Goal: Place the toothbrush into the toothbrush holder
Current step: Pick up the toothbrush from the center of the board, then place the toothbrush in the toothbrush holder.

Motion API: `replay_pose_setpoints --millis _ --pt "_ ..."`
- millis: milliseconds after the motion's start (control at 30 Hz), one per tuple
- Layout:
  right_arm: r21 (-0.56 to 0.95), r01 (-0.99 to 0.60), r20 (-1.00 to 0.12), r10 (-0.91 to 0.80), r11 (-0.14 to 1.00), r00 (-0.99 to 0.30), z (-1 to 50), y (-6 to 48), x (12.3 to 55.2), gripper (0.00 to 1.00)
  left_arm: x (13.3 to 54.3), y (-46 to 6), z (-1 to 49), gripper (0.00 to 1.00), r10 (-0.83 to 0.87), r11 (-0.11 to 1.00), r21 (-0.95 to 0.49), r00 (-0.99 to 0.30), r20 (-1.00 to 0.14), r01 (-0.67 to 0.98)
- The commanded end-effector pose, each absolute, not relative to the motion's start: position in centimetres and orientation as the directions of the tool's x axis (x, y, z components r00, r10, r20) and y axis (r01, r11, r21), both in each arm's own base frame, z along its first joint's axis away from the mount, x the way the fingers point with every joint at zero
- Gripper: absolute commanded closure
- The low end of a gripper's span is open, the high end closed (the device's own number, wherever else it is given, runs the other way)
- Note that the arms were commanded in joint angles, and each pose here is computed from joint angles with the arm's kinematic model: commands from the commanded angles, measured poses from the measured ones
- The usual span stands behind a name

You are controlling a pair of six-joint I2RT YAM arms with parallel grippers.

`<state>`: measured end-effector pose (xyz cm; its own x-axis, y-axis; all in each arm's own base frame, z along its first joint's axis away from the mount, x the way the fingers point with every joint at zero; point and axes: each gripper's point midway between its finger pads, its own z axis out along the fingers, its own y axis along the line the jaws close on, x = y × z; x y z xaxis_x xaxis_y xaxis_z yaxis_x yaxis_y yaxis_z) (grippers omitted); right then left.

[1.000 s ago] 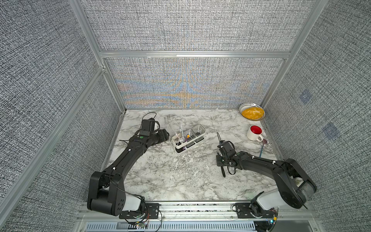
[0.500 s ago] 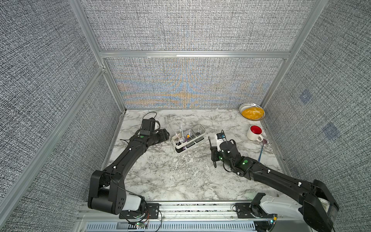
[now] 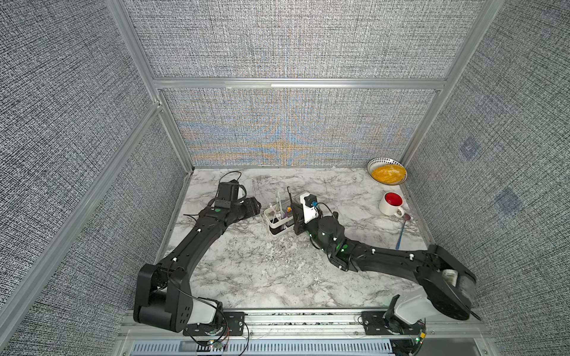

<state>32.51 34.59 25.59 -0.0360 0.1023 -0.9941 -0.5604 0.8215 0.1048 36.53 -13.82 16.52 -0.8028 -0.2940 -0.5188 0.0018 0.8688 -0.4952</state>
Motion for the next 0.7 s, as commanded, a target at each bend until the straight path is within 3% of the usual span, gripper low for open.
replay_pose_setpoints --millis 0,300,667 --pt "0.128 -0.566 -0.941 0.280 0.815 0.191 30.8 34.4 32.1 0.99 36.4 -13.5 16.4 0.30 -0.293 0.875 -0.483 -0.801 -0.522 -0.005" --pt "0.155 -0.541 -0.868 0.375 0.827 0.325 31.0 35.5 33.5 0.99 36.6 -13.4 16.0 0.30 -0.284 0.882 -0.471 -0.802 -0.525 -0.004" --pt "0.139 -0.509 -0.878 0.343 0.849 0.333 28.1 36.7 35.6 0.99 36.8 -13.3 15.7 0.30 -0.276 0.889 -0.458 -0.804 -0.527 -0.005"
